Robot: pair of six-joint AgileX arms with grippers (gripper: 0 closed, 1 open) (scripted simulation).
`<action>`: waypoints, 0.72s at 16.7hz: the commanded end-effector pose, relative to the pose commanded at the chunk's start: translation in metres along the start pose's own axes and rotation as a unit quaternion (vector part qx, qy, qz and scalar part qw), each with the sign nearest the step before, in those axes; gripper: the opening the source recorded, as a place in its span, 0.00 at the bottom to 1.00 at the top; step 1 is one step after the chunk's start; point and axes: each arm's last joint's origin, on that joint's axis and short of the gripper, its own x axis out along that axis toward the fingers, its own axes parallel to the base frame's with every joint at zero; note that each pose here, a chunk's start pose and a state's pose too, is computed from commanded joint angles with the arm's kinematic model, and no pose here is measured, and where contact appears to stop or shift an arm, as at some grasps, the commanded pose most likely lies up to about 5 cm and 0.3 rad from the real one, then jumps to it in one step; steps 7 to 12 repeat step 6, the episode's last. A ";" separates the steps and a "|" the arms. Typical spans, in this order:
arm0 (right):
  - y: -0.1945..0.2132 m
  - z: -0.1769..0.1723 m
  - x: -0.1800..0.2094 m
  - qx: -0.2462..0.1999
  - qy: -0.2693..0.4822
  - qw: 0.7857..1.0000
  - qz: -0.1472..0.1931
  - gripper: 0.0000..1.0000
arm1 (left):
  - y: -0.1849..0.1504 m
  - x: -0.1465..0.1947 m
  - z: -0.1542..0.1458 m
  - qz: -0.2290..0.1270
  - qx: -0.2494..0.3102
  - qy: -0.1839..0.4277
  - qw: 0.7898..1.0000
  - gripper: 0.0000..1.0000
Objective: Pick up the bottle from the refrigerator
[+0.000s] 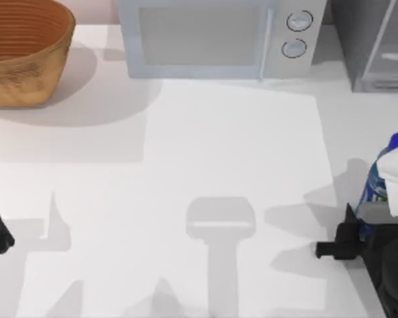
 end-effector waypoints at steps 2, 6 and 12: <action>0.000 0.000 0.000 0.000 0.000 1.000 0.000 1.00 | 0.000 0.000 0.000 0.000 0.000 0.000 1.000 1.00; 0.000 0.000 0.000 0.000 0.000 1.000 0.000 1.00 | 0.000 0.000 0.000 0.000 0.000 0.000 1.000 1.00; 0.000 0.000 0.000 0.000 0.000 1.000 0.000 1.00 | 0.000 0.000 0.000 0.000 0.000 0.000 1.000 1.00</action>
